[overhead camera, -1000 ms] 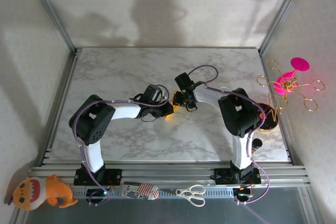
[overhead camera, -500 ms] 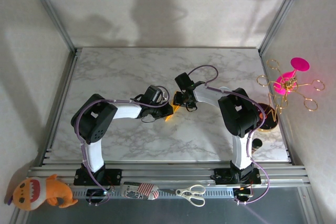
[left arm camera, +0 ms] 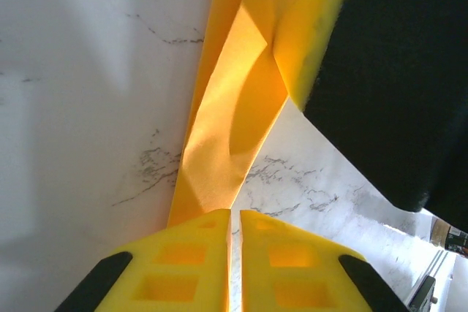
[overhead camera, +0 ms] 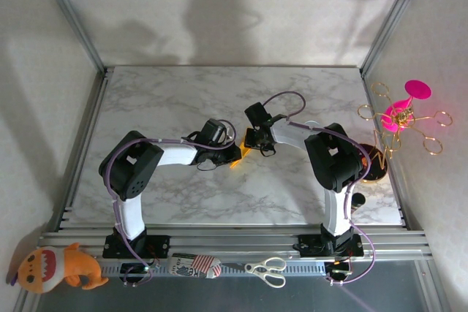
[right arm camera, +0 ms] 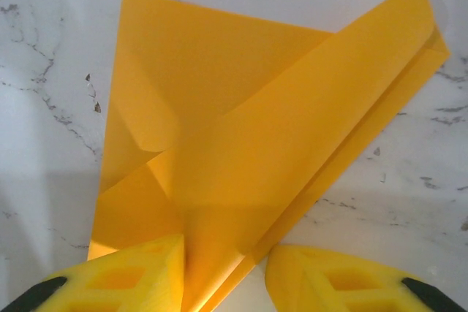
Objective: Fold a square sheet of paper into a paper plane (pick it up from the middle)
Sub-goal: Fold the wing for the fifth time at the center of the table.
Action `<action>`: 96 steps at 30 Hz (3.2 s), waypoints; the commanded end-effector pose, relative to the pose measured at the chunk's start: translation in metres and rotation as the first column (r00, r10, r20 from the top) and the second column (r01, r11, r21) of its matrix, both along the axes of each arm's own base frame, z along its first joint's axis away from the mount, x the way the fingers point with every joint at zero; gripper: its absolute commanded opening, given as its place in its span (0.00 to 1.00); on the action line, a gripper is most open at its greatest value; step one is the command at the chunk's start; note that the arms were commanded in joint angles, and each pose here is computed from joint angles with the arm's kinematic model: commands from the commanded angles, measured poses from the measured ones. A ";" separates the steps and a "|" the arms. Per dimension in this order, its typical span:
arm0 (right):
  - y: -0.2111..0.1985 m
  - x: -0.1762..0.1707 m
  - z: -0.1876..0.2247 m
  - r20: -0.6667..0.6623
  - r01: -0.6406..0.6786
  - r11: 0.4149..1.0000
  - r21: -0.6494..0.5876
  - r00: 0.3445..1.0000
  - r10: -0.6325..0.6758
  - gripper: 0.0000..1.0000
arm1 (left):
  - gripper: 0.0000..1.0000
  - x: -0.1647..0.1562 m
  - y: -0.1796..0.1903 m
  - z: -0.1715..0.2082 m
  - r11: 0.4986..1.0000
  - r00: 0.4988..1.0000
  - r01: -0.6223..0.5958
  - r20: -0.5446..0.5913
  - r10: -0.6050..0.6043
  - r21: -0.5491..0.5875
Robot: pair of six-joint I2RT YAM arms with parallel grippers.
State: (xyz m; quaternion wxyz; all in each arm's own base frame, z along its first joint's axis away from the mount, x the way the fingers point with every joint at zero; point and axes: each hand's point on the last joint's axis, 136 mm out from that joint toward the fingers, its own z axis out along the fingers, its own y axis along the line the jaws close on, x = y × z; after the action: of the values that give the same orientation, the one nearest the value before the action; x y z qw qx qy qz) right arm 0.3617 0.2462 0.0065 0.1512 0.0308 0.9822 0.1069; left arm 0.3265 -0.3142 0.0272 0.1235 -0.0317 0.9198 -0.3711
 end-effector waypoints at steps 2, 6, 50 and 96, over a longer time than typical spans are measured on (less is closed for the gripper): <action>-0.021 -0.031 -0.076 -0.139 -0.006 0.997 -0.075 0.990 -0.004 0.38 | 0.13 0.001 -0.007 0.015 0.999 0.999 0.016 0.031 -0.015 -0.027; -0.020 -0.032 -0.076 -0.138 -0.010 0.998 -0.070 0.990 0.000 0.37 | 0.14 0.002 -0.009 0.020 0.999 0.999 0.020 0.039 -0.018 -0.047; -0.016 -0.033 -0.081 -0.151 -0.016 0.999 -0.049 0.988 0.008 0.38 | 0.19 -0.007 -0.017 0.028 1.000 0.997 0.028 0.078 -0.029 0.013; -0.013 -0.033 -0.081 -0.154 -0.001 1.000 -0.027 0.988 -0.003 0.37 | 0.10 -0.024 -0.017 -0.025 0.986 0.999 0.051 0.000 -0.052 0.162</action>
State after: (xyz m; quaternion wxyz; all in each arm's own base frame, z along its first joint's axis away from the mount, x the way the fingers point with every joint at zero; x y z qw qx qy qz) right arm 0.3616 0.2465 0.0067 0.1537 0.0337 0.9803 0.1194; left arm 0.3107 -0.3334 0.0184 0.1338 -0.0022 0.9365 -0.3240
